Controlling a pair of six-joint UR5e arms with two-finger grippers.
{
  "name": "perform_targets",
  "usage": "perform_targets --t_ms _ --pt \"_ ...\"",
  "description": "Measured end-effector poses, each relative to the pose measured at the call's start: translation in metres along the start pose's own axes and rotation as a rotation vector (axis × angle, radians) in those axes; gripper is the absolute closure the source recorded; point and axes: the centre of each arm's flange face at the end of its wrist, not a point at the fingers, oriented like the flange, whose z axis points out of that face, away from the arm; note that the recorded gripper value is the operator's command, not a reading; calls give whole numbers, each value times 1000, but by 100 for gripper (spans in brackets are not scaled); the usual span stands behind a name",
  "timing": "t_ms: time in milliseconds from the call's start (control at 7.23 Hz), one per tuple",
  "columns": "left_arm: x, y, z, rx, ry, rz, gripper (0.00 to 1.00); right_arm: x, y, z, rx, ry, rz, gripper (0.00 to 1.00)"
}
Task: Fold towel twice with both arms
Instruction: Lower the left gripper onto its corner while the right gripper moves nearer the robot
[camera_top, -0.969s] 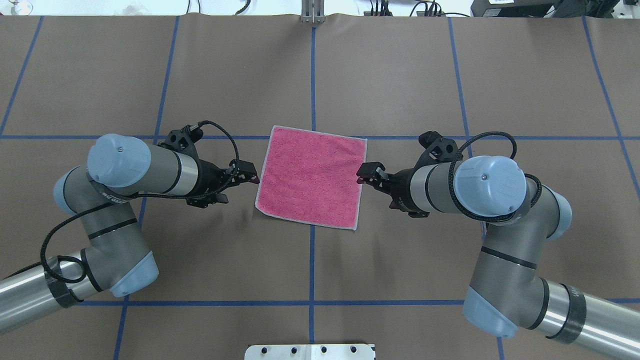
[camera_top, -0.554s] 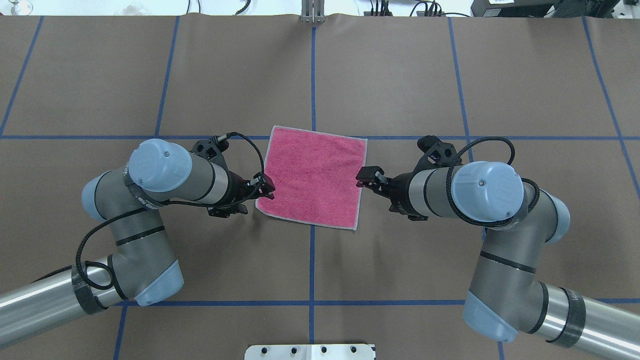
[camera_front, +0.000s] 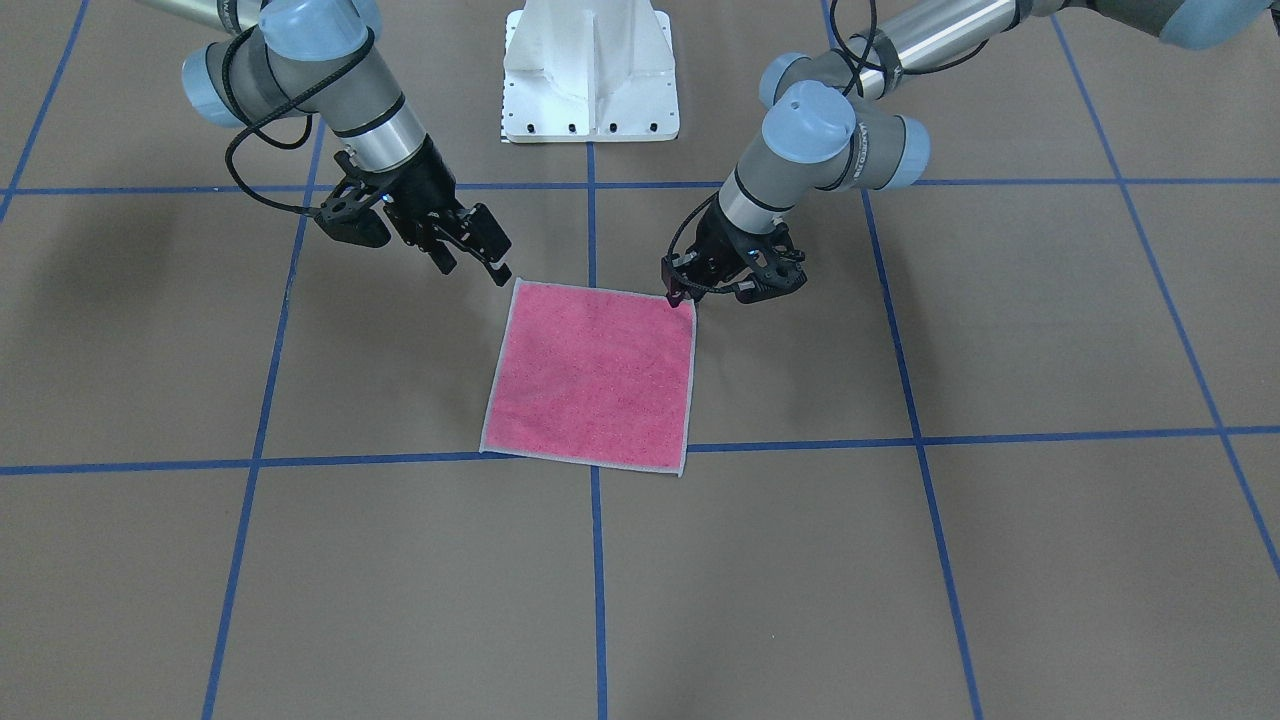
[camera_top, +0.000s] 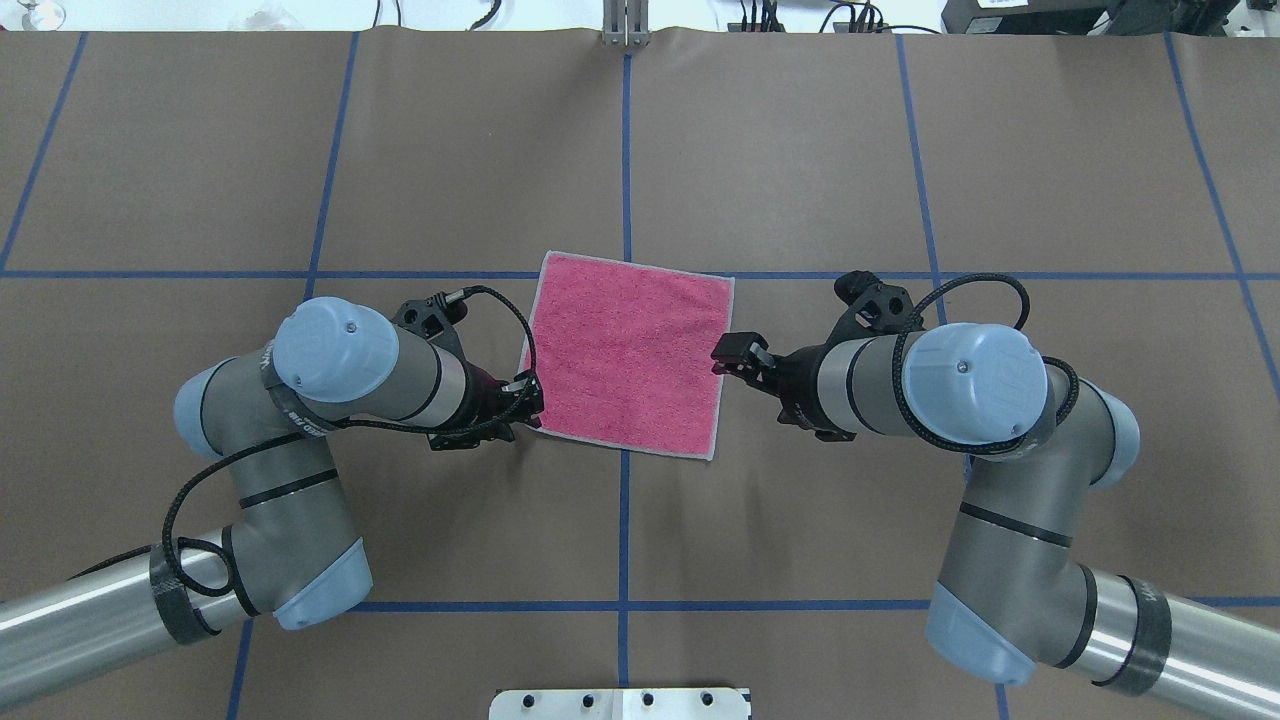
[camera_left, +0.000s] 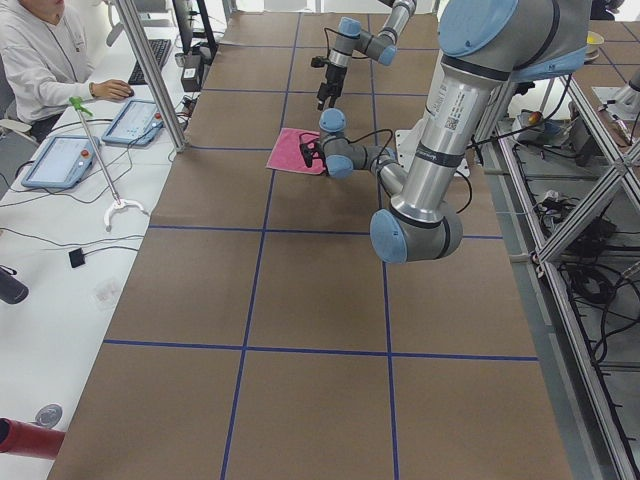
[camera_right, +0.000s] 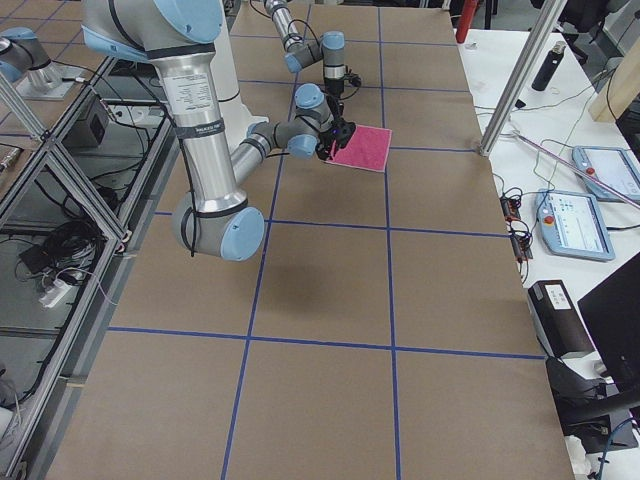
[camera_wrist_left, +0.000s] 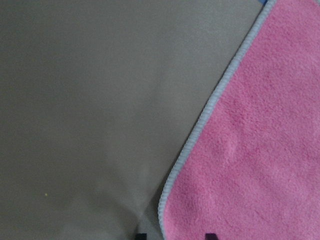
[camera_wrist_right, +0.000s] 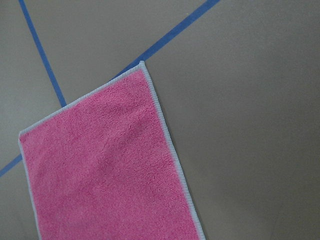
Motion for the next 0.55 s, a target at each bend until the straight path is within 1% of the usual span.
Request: perform_targets --t_ms 138,277,554 --pt "0 0 0 1 -5 -1 65 0 0 0 0 1 0 0" --pt "0 0 0 2 -7 -1 69 1 0 0 0 1 0 0" --pt "1 -4 -2 8 -7 0 70 1 0 0 1 2 0 0"
